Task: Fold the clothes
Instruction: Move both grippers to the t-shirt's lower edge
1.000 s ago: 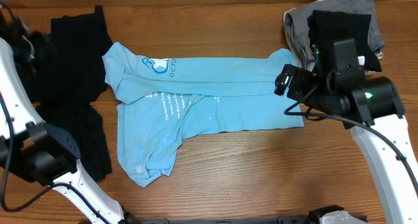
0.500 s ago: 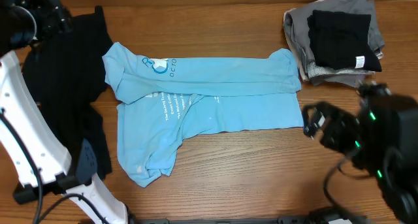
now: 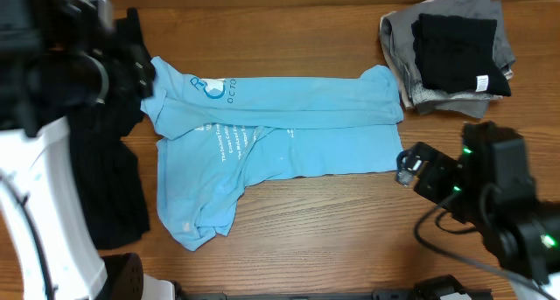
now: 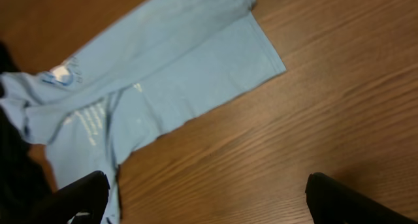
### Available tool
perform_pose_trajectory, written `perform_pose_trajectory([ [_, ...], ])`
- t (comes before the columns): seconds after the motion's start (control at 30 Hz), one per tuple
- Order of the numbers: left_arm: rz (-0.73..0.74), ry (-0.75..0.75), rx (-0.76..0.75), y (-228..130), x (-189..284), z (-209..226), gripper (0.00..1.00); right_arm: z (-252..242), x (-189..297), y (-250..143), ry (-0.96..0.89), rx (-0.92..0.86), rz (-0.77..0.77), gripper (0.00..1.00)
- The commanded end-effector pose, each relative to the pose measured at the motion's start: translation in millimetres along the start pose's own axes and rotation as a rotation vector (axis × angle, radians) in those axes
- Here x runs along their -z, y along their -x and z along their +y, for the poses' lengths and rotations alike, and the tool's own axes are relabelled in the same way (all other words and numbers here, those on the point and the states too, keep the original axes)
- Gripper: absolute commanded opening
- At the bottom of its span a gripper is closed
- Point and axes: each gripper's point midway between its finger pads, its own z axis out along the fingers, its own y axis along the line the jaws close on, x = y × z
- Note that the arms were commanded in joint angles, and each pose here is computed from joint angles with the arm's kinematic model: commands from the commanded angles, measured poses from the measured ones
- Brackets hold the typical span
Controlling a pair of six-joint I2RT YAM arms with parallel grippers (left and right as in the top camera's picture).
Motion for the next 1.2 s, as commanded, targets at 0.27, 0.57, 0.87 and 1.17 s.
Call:
perform_pose_trajectory([
  [0.27,0.398,0.046,0.012,-87,-151,24,0.70,-5,-70,-1,-0.130,0.014,0.134,1.00],
  [0.57,0.537,0.060,0.030,-165,-214,44,0.67,-14,-93,13,-0.113,-0.034,0.195,1.00],
  [0.87,0.523,0.072,0.000,-198,-213,29,0.62,-30,-110,25,-0.092,-0.106,0.252,1.00],
  [1.17,0.322,0.185,-0.016,-190,-154,11,0.71,-38,-123,4,-0.103,-0.094,0.320,1.00],
])
